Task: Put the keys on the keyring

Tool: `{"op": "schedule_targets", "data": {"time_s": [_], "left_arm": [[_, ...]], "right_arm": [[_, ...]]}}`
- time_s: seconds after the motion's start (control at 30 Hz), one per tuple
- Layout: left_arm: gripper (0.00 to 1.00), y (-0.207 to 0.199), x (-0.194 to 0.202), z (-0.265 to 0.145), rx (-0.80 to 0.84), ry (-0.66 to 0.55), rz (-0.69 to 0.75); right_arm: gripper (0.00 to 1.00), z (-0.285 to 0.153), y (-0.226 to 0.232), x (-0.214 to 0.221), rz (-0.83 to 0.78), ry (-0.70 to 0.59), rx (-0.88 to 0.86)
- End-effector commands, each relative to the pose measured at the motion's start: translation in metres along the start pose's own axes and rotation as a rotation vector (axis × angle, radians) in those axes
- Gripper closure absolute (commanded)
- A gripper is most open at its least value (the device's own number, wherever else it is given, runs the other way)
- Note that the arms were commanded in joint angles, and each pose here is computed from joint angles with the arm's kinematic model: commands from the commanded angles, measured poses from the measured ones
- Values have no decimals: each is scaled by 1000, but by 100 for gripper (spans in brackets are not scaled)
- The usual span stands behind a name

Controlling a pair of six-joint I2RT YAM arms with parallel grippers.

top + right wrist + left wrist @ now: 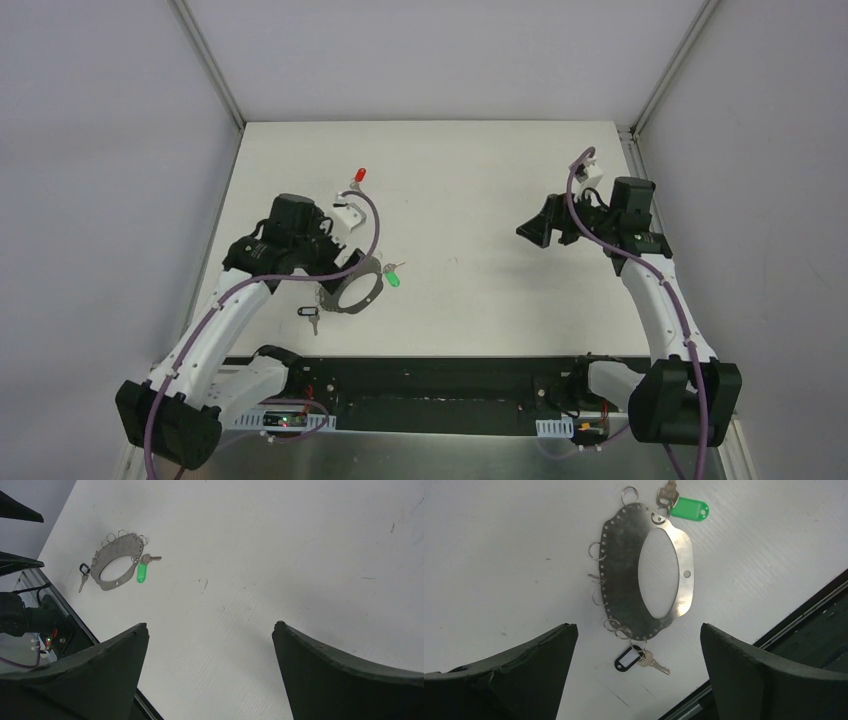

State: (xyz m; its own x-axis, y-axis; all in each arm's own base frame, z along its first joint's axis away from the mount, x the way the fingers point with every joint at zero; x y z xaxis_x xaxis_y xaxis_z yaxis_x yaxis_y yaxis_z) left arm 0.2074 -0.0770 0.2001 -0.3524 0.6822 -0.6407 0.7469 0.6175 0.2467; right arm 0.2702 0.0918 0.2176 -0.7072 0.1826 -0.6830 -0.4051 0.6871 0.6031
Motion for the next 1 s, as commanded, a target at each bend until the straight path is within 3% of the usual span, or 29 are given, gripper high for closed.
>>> {"op": "schedule_targets", "data": {"time_s": [0.0, 0.13, 0.33, 0.67, 0.97], "left_arm": [[1, -9, 13, 19, 59, 111, 112], [7, -8, 5, 46, 45, 182, 136], [15, -22, -15, 86, 161, 245, -48], [28, -28, -27, 132, 198, 277, -157], [38, -17, -30, 154, 79, 305, -211]], "right_arm": [[2, -4, 2, -1, -89, -6, -44], [2, -2, -4, 2, -72, 1, -37], [2, 1, -12, 5, -48, 10, -35], [2, -3, -18, 4, -46, -11, -15], [2, -2, -19, 6, -31, -4, -29]]}}
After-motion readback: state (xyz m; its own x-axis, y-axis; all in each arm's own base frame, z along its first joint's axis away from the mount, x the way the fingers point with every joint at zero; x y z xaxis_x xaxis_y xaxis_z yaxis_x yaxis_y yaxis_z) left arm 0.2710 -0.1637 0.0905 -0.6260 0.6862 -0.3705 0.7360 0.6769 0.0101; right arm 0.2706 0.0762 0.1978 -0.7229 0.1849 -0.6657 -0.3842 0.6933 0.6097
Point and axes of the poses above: each gripper's point midway between its finger pads, its own z axis out along the fingers, its own y axis along the line the jaws close on, x = y × z, the point moved 4 cm from there along -z, back along the fingers, and after that the axes turned 12 degrees about z, right-handed, at the moved point
